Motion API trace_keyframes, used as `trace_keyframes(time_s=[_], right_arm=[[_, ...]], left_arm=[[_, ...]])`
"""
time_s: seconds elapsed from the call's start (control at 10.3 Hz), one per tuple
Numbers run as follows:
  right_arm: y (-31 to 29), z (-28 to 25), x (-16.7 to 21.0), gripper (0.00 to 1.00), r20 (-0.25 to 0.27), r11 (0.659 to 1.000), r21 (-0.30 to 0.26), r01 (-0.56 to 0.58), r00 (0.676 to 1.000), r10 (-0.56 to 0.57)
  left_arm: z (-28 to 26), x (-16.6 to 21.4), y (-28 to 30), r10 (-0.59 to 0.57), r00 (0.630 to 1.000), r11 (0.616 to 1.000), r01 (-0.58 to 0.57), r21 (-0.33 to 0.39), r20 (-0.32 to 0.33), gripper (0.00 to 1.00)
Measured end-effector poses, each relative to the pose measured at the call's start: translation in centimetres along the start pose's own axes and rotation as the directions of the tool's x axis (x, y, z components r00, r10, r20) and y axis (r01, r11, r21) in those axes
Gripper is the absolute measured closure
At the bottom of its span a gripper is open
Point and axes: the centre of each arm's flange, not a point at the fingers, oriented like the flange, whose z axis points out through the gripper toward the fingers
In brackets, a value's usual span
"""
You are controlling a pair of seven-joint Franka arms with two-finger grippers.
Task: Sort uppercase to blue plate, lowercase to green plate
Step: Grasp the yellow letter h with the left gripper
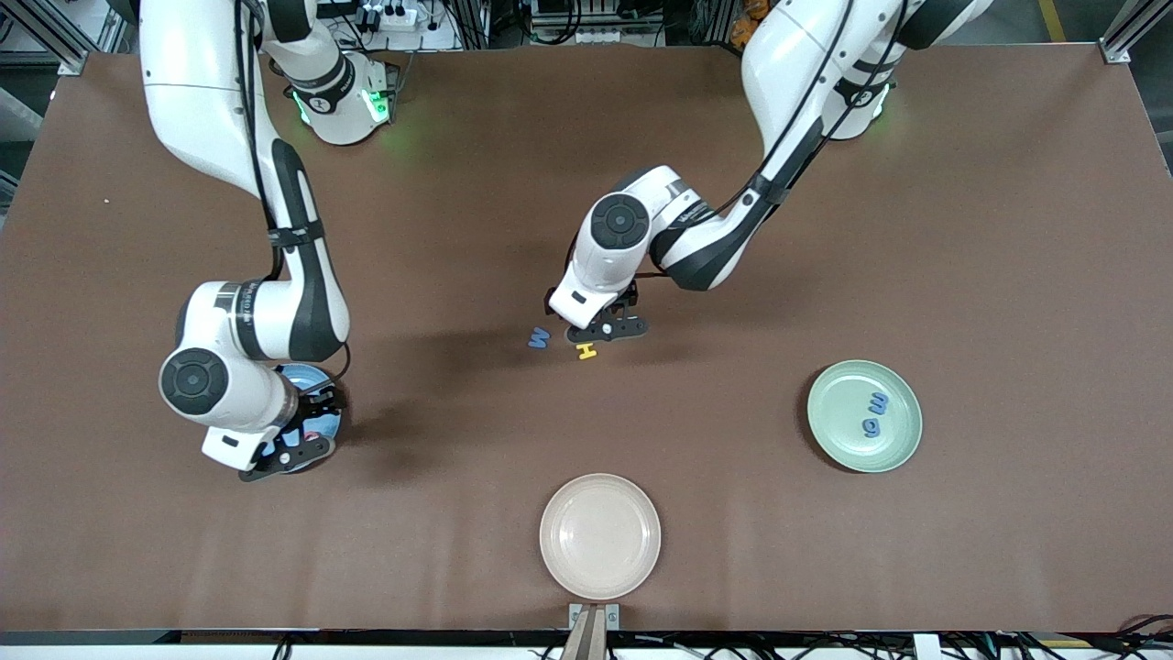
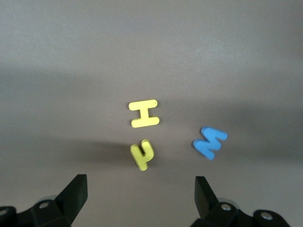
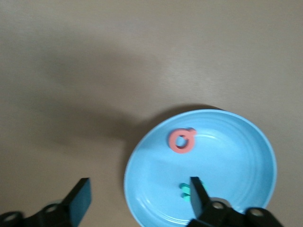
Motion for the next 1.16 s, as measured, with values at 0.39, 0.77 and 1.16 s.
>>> trace_keyframes(time_s=[0.39, 0.77, 1.16], right_arm=[[-0.9, 0.5, 0.2, 0.00, -0.006, 0.999, 0.040, -0.015, 1.000, 0.015], [-1.0, 0.9, 0.2, 0.00, -0.002, 0.999, 0.046, -0.017, 1.000, 0.017], [-1.3, 1.5, 0.1, 0.00, 0.008, 0.999, 0.050, -0.013, 1.000, 0.013]], left_arm=[[3.7, 1.4, -0.1, -0.054, 0.998, 0.998, 0.055, 0.043, -0.031, 0.04], [5.1, 0.7, 0.2, -0.111, 0.993, 0.991, 0.113, 0.074, -0.034, 0.19], [5.4, -0.9, 1.1, -0.114, 0.993, 0.989, 0.116, 0.094, -0.027, 0.25]])
